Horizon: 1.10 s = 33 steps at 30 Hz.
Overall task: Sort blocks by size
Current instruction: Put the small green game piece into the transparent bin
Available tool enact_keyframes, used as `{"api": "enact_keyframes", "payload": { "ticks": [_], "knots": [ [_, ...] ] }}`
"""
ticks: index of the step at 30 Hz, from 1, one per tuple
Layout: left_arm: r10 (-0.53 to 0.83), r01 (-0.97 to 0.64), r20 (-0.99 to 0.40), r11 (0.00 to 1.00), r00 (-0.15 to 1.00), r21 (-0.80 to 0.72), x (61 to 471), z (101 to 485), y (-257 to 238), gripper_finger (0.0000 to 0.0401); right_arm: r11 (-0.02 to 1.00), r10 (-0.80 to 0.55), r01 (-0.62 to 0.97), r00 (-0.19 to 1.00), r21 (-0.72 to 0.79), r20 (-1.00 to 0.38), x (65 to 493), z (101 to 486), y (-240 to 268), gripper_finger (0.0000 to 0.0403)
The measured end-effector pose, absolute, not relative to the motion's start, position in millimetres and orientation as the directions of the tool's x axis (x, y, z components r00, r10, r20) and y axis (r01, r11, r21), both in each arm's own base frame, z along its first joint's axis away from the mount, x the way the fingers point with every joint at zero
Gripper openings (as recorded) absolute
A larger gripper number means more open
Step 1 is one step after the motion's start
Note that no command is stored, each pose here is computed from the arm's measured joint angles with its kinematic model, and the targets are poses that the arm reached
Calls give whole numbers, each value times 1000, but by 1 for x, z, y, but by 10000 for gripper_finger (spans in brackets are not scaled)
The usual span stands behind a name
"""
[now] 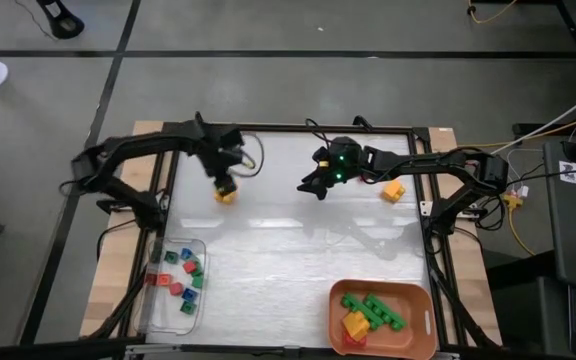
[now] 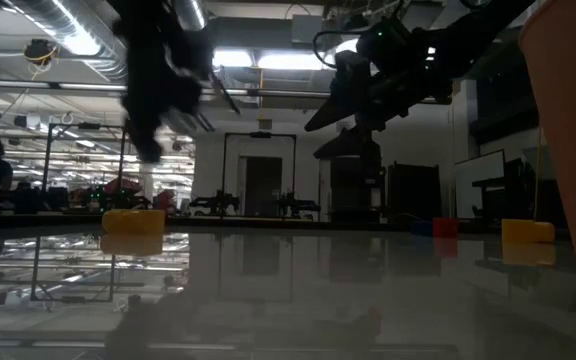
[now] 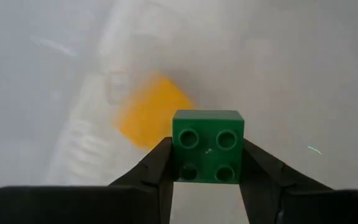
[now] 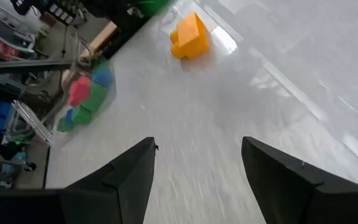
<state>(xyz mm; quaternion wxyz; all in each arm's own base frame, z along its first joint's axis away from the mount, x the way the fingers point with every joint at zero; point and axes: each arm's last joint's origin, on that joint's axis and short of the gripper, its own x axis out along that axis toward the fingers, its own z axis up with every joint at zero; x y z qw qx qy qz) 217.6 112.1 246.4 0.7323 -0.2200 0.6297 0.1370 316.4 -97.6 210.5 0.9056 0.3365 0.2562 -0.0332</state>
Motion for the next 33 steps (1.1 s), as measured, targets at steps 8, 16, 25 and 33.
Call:
{"api": "enact_keyframes", "payload": {
  "ticks": [8, 16, 25, 33],
  "knots": [
    [-308, -562, -939, 754, 154, -340, 165, 299, 21, 121, 803, 118, 221, 851, 553, -511, 315, 208, -97, 238],
    [-398, -795, -905, 496, 149, -349, 117, 323, -44, 131, 816, 131, 221, 830, 535, -542, 313, 205, -96, 238],
    [-452, -859, -887, 414, 93, -301, 112, 323, -88, 138, 819, 188, 171, 822, 548, -538, 312, 204, -94, 238],
    [-349, -815, -935, 522, 65, -251, 130, 307, -111, 140, 818, 189, 171, 822, 550, -537, 312, 204, -94, 238]
  ]
}}
